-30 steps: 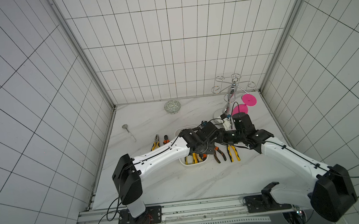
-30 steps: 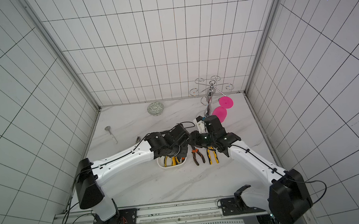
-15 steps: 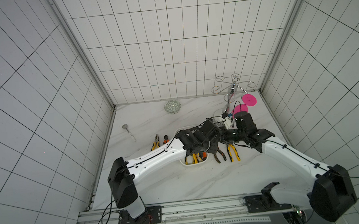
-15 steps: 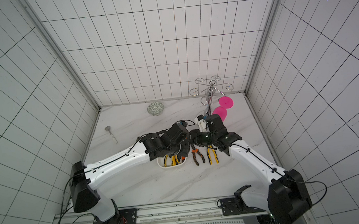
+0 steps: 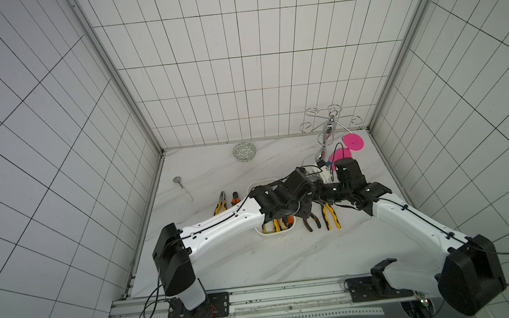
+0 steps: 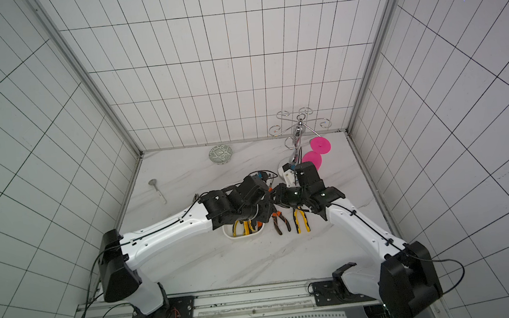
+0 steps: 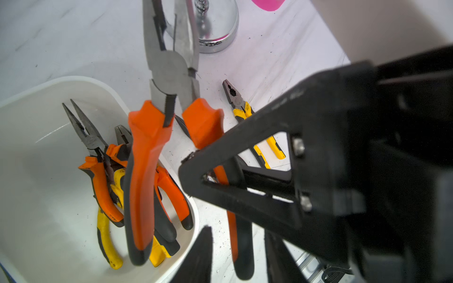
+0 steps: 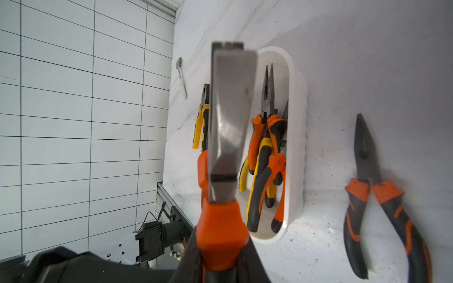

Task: Take the pliers out of the storage box
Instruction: Place the pliers at the center of the board.

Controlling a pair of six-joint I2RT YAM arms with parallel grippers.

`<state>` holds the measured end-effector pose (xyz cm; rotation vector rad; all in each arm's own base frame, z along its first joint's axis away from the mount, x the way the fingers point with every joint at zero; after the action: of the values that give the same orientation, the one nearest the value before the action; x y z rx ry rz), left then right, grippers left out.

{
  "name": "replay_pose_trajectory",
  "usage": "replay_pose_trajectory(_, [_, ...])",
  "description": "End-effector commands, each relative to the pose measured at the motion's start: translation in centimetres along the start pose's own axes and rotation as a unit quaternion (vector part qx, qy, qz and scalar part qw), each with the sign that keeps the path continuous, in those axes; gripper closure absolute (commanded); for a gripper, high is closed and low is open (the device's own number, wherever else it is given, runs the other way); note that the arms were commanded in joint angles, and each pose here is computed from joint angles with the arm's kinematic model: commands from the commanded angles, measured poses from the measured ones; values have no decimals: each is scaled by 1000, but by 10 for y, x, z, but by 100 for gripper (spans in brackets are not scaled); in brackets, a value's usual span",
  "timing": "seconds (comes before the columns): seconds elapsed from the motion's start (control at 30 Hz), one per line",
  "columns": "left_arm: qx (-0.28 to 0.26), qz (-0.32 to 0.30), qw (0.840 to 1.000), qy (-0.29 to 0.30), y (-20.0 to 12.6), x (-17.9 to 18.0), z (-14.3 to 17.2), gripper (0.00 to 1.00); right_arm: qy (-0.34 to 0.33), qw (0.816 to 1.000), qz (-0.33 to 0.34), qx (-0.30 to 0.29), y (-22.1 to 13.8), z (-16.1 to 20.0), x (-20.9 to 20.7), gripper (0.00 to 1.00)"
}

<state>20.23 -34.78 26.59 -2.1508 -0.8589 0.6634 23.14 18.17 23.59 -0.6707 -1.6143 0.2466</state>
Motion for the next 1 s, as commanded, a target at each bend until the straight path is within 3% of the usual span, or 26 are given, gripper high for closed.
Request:
replay_pose_trajectory(0.0, [-34,13,999,7,-13,-3,-5,58,-43,999,2,-33,-18,-5,12,100])
replay_pose_trajectory(0.37, [-89,5,996,23,-31,9,8,11,-65,987,135,-59,-45,-3,-14,100])
replay_pose_trajectory(0.53, [-109,5,993,49,-38,12,11,4,-66,971,224,-58,-60,0,-26,100])
replay_pose_trajectory(0.73, [-128,-5,989,77,-46,16,15,1,-46,914,400,-50,-92,2,-46,100])
replay_pose_trajectory(0.97, [-132,4,988,85,-43,15,16,1,-57,842,533,-61,-115,-14,-56,100])
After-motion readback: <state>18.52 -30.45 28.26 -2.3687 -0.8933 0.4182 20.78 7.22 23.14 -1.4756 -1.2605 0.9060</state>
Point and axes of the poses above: each gripper's point midway between its finger pads, its own y axis out along the fingers, its own x axis along the line the jaws close on, z = x × y, the point moved 8 cm from there along -y, back along the fingers, and after that the axes turned 12 degrees about y, right-handed, at the moved point
